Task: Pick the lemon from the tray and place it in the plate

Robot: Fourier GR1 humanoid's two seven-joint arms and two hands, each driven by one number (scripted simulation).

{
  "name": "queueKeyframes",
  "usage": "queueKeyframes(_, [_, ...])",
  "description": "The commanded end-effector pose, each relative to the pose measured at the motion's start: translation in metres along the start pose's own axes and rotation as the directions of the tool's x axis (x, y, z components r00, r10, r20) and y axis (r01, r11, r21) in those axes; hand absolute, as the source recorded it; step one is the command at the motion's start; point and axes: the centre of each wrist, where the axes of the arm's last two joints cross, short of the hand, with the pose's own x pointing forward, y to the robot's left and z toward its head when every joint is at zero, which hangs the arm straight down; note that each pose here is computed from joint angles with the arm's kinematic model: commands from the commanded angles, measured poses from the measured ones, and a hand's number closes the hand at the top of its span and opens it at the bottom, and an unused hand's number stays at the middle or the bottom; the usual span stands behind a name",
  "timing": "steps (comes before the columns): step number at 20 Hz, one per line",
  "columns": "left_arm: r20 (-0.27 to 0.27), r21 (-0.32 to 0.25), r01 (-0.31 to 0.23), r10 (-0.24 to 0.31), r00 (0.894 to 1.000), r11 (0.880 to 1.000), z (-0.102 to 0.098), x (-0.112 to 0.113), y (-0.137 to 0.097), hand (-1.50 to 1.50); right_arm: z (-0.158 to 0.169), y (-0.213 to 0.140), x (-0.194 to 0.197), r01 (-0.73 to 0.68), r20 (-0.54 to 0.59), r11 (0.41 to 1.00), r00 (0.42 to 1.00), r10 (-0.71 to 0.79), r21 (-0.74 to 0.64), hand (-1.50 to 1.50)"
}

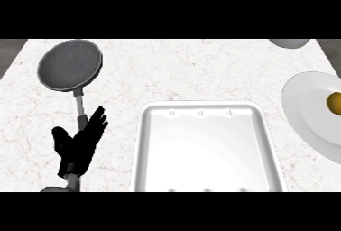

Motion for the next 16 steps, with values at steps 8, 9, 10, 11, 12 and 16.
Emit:
queueKeyframes(8, [-0.076, 0.013, -0.024, 0.025, 0.997, 1.000, 0.002, -0.015, -0.003, 0.00, 0.059, -0.083, -0.029, -0.029, 0.009, 0.978, 1.000, 0.027, 0.208, -1.50])
queueKeyframes(9, [-0.081, 0.008, -0.001, 0.001, 0.997, 1.000, 0.005, -0.011, 0.008, 0.00, 0.062, -0.084, -0.030, -0.054, 0.008, 0.976, 0.999, 0.053, 0.211, -1.50])
queueKeyframes(10, [-0.083, 0.022, 0.005, -0.003, 0.997, 1.000, -0.002, -0.001, 0.010, 0.00, 0.065, -0.091, -0.029, -0.067, 0.004, 0.972, 0.998, 0.068, 0.224, -1.50])
queueKeyframes(11, [-0.070, 0.003, -0.011, 0.011, 0.997, 1.000, 0.016, -0.003, 0.015, 0.00, 0.073, -0.093, -0.035, -0.091, 0.001, 0.977, 0.996, 0.093, 0.193, -1.50])
queueKeyframes(12, [-0.059, 0.020, -0.013, 0.015, 0.998, 1.000, -0.008, -0.007, -0.006, 0.00, 0.070, -0.098, -0.030, -0.080, 0.014, 0.974, 0.997, 0.079, 0.212, -1.50])
queueKeyframes(16, [-0.093, 0.018, -0.007, 0.008, 0.996, 1.000, 0.008, -0.012, -0.006, 0.00, 0.089, -0.107, -0.037, -0.098, 0.009, 0.969, 0.995, 0.098, 0.226, -1.50])
